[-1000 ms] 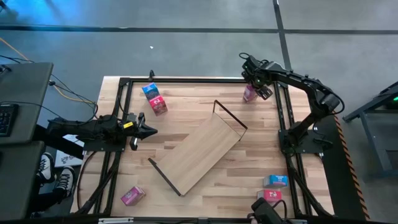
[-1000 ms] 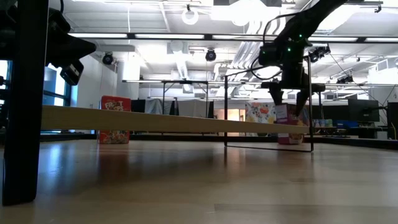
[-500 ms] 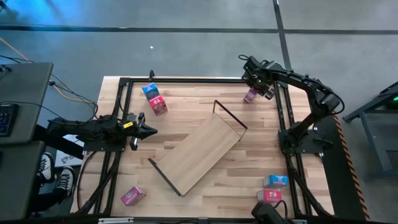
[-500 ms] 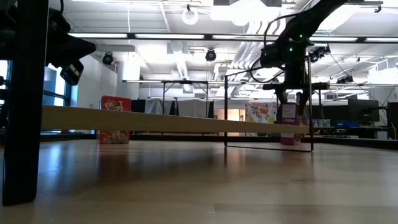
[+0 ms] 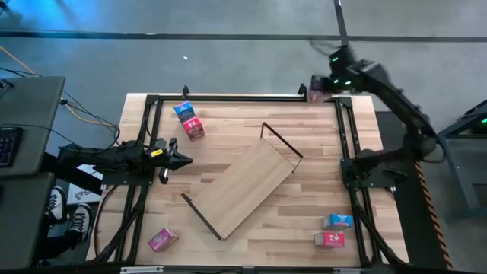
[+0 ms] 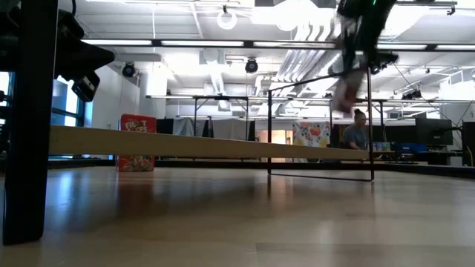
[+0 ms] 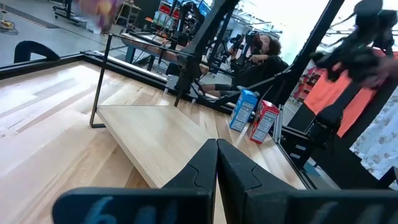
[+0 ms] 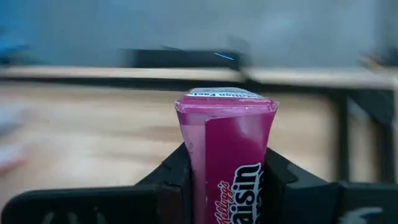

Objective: Stack cereal on shelf
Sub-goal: Put the top purple cereal box on the shelf

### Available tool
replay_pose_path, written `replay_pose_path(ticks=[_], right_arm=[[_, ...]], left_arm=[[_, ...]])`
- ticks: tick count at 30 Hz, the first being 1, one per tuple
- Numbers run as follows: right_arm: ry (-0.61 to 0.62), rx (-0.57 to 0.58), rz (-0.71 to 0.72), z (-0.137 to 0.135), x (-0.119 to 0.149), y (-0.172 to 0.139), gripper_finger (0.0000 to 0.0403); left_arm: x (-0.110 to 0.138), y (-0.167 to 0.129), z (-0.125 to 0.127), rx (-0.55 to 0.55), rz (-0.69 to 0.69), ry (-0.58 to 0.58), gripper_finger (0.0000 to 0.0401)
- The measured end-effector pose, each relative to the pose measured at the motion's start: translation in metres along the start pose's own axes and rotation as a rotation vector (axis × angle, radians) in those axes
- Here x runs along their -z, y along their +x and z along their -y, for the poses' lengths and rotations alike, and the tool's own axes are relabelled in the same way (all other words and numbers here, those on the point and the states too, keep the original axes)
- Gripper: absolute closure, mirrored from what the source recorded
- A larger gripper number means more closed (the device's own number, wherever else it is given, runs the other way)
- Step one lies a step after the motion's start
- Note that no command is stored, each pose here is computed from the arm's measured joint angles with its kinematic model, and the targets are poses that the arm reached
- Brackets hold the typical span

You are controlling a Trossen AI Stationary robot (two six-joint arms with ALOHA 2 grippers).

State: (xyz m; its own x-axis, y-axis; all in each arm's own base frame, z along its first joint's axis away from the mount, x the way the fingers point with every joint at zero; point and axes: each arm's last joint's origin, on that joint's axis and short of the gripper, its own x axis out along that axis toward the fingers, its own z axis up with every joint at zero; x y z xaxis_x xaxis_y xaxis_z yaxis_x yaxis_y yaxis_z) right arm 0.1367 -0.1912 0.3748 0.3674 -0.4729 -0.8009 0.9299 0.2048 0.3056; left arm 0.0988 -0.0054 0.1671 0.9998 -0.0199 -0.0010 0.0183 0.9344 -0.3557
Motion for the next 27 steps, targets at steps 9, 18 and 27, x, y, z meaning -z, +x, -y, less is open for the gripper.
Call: replay_pose_path(ticks=[9,18,27], right_arm=[[-0.507,-0.762,0.109,-0.065,0.023,-0.137,0.0312],[-1.064,-0.925,-0.179,-0.122,0.101,-0.139,0.0312],[-1.500,-0.704,-0.290,-0.172,0.168,-0.076,0.0312]], left_arm=[[0.000,0.000,0.000,0.000,0.000,0.000,0.0398],[0.000,0.000,0.000,0.001,0.000,0.000,0.0398],[0.000,0.000,0.000,0.000,0.000,0.000,0.0398]])
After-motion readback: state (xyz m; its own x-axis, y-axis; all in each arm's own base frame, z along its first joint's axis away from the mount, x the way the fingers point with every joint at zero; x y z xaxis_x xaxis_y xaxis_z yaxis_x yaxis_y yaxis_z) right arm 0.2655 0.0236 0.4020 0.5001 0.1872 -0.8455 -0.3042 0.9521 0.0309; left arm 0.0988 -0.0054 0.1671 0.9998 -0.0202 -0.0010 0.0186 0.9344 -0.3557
